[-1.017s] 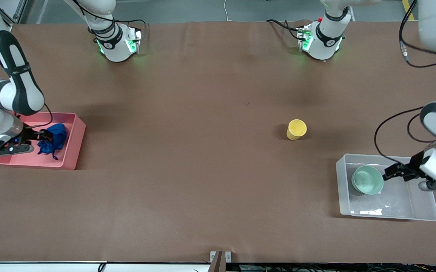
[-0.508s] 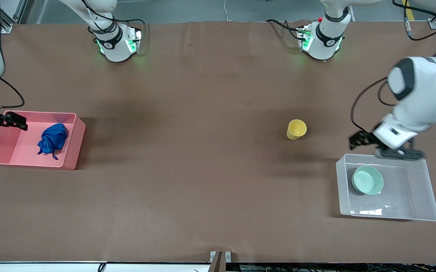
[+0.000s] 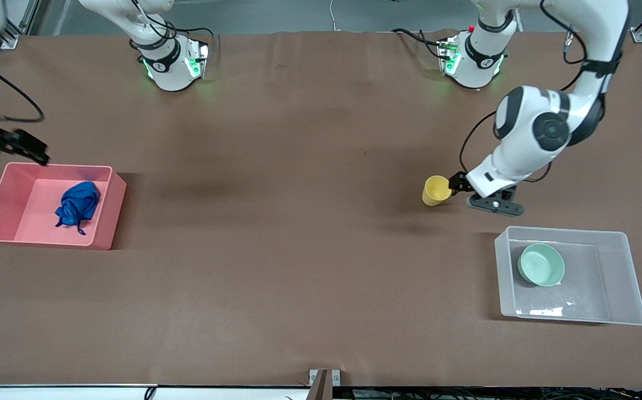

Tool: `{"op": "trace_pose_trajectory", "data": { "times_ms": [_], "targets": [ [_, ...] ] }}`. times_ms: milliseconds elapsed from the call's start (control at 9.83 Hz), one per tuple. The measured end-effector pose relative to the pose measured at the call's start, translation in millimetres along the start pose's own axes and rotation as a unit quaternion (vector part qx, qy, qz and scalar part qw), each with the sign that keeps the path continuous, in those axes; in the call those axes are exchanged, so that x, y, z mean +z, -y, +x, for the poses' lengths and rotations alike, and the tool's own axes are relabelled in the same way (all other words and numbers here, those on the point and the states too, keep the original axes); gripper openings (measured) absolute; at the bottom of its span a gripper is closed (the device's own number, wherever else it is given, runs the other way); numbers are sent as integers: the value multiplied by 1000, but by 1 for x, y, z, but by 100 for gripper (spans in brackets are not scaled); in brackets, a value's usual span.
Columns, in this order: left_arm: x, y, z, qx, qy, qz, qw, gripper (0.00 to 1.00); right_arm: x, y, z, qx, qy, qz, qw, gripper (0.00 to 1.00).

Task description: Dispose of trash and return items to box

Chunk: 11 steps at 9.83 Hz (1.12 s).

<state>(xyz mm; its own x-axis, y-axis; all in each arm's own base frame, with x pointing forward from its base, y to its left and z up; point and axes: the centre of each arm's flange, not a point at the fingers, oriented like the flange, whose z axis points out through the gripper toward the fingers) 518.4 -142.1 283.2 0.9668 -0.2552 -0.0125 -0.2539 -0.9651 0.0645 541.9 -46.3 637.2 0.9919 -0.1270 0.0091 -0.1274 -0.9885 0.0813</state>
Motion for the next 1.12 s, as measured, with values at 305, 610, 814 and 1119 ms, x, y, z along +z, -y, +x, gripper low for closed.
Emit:
{"op": "trace_pose_trajectory", "data": {
  "times_ms": [305, 610, 814, 1119],
  "targets": [
    [41, -16, -6, 14, 34, -11, 999, 84, -21, -51, -7, -17, 4, 5, 1000, 100],
    [71, -29, -6, 23, 34, -22, 999, 37, -16, -39, -3, -27, 9, 4, 1000, 100],
    [68, -28, -5, 23, 30, -22, 999, 7, -16, -37, -3, -29, 9, 6, 1000, 100],
    [22, -12, 6, 37, -16, -8, 999, 4, -18, -34, -1, -28, -2, 34, 999, 100]
  ]
}}
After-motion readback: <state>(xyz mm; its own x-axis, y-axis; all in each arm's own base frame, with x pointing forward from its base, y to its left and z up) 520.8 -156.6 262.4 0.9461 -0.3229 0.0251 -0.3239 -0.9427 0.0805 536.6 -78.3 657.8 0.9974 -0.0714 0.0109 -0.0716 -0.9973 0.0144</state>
